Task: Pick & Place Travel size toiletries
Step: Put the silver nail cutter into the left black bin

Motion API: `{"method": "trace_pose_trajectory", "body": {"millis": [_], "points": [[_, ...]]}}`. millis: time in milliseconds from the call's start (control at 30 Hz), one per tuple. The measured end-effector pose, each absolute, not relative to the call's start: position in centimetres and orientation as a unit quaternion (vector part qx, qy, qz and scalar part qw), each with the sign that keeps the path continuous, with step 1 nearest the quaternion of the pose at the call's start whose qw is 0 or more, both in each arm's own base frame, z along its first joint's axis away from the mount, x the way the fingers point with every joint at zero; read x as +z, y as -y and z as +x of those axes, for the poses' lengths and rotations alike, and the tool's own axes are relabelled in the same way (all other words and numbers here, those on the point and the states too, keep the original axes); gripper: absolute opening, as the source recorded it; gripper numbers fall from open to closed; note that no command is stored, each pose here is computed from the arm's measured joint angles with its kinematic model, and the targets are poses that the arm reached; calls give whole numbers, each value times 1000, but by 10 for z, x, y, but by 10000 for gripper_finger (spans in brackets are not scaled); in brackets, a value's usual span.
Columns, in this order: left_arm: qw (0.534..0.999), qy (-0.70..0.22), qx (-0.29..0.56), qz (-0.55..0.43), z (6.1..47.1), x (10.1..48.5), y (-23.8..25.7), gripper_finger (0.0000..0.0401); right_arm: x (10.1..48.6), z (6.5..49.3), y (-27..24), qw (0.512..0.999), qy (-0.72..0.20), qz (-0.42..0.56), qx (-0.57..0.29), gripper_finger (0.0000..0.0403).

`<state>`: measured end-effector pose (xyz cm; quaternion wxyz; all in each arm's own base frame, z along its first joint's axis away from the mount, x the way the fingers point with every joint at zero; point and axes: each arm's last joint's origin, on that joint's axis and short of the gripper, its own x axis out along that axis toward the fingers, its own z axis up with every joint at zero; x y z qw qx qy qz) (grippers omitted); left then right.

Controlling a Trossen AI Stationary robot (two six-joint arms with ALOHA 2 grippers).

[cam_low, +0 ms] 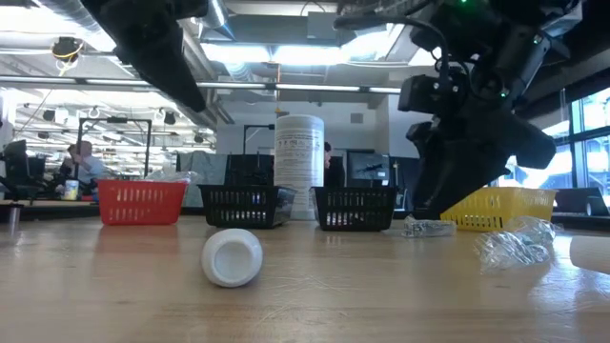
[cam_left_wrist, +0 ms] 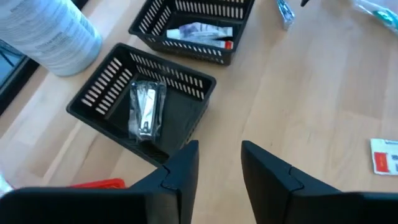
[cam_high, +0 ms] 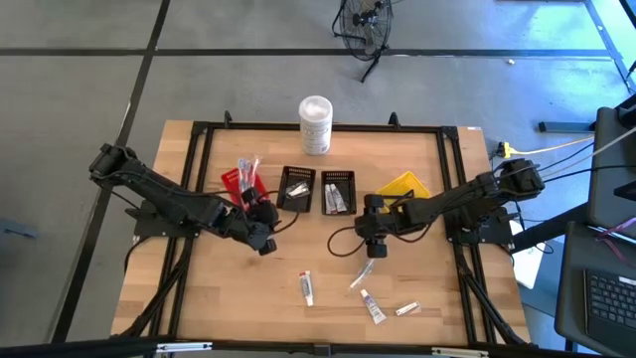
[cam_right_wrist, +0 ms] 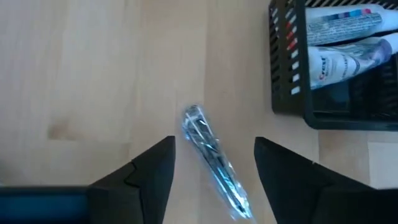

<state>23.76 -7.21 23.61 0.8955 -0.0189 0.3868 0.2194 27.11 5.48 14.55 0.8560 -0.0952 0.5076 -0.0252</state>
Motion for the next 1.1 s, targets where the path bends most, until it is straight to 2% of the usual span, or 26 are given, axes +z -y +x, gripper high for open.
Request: {"method": "trace_pose_trajectory", "body": {"millis": [200,433,833,967,1100], "points": [[893,-383,233,-19,239,236,67,129,135,271,-48,838,-538,-87,-24,217],[893,-383,235,-20,239,236,66,127,123,274,-46,824,-559,-89,-14,182],[893,-378,240,-34,240,237,66,128,123,274,-48,827,-561,-46,8,19],[895,-372,240,-41,241,237,67,128,125,279,-54,842,-537,-40,17,19],[907,-358,217,-40,249,236,70,127,138,295,-67,879,-474,-31,45,36]]}}
